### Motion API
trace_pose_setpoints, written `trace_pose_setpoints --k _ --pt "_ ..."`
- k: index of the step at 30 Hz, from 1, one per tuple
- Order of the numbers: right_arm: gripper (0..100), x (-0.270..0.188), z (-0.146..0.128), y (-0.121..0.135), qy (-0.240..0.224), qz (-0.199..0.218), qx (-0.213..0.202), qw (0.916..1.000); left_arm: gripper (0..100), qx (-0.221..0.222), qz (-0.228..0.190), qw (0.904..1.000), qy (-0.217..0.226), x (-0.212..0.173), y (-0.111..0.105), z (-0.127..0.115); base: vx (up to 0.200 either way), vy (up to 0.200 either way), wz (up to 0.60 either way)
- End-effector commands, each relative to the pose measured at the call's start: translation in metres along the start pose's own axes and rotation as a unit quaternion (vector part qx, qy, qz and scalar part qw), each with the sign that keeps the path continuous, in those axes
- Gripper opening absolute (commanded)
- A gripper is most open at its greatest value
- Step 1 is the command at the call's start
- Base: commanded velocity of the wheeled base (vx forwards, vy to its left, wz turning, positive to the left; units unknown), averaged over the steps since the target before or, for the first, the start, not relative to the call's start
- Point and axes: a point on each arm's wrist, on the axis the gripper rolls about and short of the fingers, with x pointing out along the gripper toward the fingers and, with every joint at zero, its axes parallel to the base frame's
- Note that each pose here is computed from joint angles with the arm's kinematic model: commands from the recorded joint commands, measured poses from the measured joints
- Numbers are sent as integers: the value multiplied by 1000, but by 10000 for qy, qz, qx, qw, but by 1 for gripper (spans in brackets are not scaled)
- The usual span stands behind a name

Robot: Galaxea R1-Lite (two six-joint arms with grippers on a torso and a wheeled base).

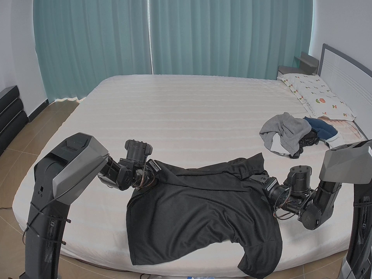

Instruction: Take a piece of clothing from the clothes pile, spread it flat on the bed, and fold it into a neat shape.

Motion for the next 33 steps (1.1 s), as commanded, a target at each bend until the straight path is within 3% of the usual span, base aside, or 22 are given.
trace_pose_setpoints --k 1,4,12,19,28,29,33 --pt "100 0 -4 -6 44 -53 -7 10000 0 -113 -3 9997 -206 1 3 16 0 0 0" --pt "100 0 -4 -6 44 -53 1 10000 0 -249 -11 9988 -433 1 4 30 0 0 0" --pt "100 1 -4 -6 41 -46 0 10000 0 -715 -509 9820 -1672 9 16 71 0 0 0" --pt "100 1 -4 -6 41 -46 0 10000 0 -869 -530 9724 -2101 23 27 89 0 0 0" --pt "100 1 -4 -6 34 -50 8 10000 0 -863 -469 9737 -2056 30 31 86 0 0 0" --pt "100 1 -4 -6 34 -50 8 10000 100 -865 -496 9737 -2048 29 30 86 0 0 0" --pt "100 1 -4 -6 34 -50 8 10000 100 -1000 -584 9733 -1980 28 28 86 0 0 0"
